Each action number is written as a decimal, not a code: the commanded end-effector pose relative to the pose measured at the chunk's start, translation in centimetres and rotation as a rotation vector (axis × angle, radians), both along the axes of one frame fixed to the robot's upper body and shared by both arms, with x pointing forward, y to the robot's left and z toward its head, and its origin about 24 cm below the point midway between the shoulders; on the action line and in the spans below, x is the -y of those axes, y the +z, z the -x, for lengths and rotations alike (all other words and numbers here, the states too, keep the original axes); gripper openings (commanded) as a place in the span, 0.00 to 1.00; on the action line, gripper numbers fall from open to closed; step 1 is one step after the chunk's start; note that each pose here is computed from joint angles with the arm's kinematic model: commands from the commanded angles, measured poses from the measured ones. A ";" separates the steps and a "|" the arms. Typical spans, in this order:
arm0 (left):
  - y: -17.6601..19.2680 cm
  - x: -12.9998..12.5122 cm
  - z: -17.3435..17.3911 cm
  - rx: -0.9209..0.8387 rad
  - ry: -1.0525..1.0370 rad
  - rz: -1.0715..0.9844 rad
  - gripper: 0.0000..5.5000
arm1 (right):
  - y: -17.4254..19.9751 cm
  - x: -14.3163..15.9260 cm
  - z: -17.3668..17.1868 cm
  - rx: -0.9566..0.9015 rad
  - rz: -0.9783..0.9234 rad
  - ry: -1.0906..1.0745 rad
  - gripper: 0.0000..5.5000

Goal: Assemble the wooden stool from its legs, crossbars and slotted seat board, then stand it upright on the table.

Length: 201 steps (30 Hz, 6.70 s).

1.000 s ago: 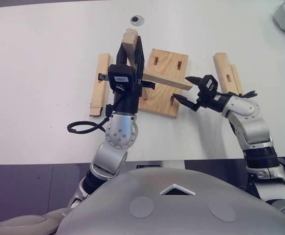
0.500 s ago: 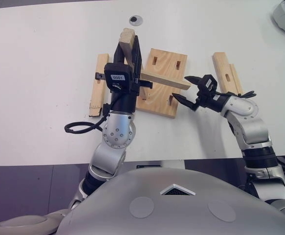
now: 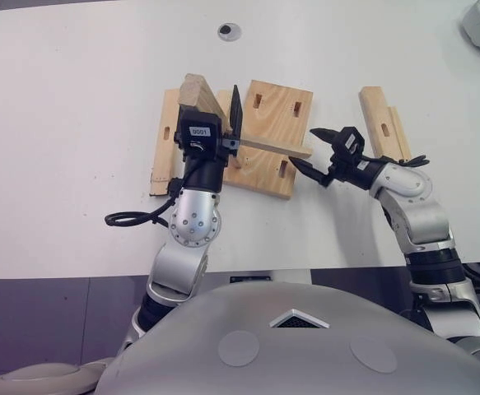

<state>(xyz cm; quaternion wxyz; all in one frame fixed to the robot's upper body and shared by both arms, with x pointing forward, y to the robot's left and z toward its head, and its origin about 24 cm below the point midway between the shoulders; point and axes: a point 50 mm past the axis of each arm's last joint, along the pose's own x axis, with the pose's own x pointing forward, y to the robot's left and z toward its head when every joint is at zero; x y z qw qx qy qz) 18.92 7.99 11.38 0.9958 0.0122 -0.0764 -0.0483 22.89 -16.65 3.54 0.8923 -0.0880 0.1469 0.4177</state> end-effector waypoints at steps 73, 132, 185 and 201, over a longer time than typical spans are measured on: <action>7.3 -2.1 -8.0 -0.350 -0.455 0.275 0.72 | -5.9 -1.2 3.6 -0.148 0.181 -0.006 0.73; 5.9 -2.5 -9.2 -0.383 -0.467 0.323 0.72 | -4.2 1.6 3.1 -0.023 0.014 -0.129 0.73; -2.8 -8.0 -0.8 -0.635 -0.257 0.000 0.72 | 2.0 7.7 0.7 0.147 0.051 -0.330 0.73; -7.5 -7.2 0.8 -0.798 -0.267 -0.107 0.66 | 1.9 6.2 0.3 0.174 0.036 -0.315 0.73</action>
